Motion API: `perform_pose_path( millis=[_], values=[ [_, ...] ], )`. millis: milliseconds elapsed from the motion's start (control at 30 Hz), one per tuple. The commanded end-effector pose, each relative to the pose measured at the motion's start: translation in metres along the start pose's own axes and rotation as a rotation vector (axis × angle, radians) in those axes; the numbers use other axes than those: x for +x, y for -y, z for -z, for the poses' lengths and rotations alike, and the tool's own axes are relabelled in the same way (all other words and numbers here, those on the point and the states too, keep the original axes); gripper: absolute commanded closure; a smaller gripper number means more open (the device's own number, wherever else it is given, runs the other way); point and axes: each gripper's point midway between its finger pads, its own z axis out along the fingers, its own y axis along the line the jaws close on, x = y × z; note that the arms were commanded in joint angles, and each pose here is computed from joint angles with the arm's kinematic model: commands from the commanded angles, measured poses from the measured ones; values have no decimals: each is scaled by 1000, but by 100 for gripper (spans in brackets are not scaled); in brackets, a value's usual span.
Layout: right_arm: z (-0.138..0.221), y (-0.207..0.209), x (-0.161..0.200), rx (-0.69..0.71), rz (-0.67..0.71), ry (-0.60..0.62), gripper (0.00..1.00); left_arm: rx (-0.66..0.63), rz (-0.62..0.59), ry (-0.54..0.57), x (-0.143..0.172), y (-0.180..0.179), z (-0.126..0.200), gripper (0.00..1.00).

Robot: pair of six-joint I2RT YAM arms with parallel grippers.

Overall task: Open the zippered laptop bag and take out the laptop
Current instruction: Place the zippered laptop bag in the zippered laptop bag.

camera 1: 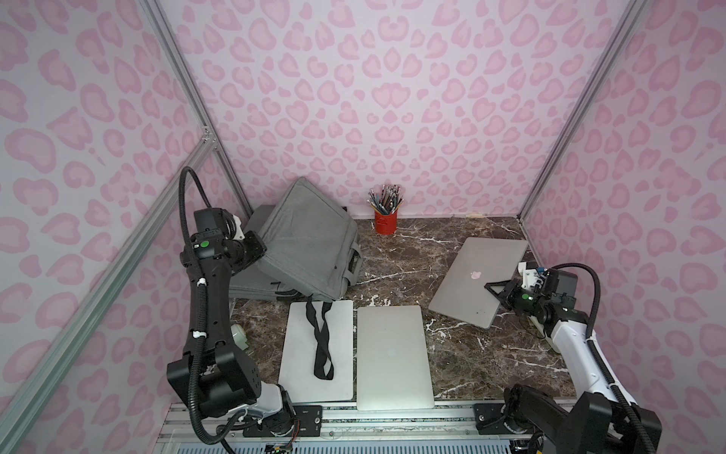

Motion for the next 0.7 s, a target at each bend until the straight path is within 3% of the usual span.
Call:
perform_pose_path(
  millis=[0,267,500,667],
  values=[
    [1,-22,-14,-93,92,38,100,27,11,86,-30,-7,14,98],
    [-4,-24,-12,-96,94,28,100,-167,34,70,-34,-67,-6,97],
    [-11,-21,-4,-99,88,-4,100,-494,-7,9,-28,-137,-25,78],
    [-18,-20,3,-104,89,-31,100,-555,-10,-74,-22,-156,-45,67]
  ],
)
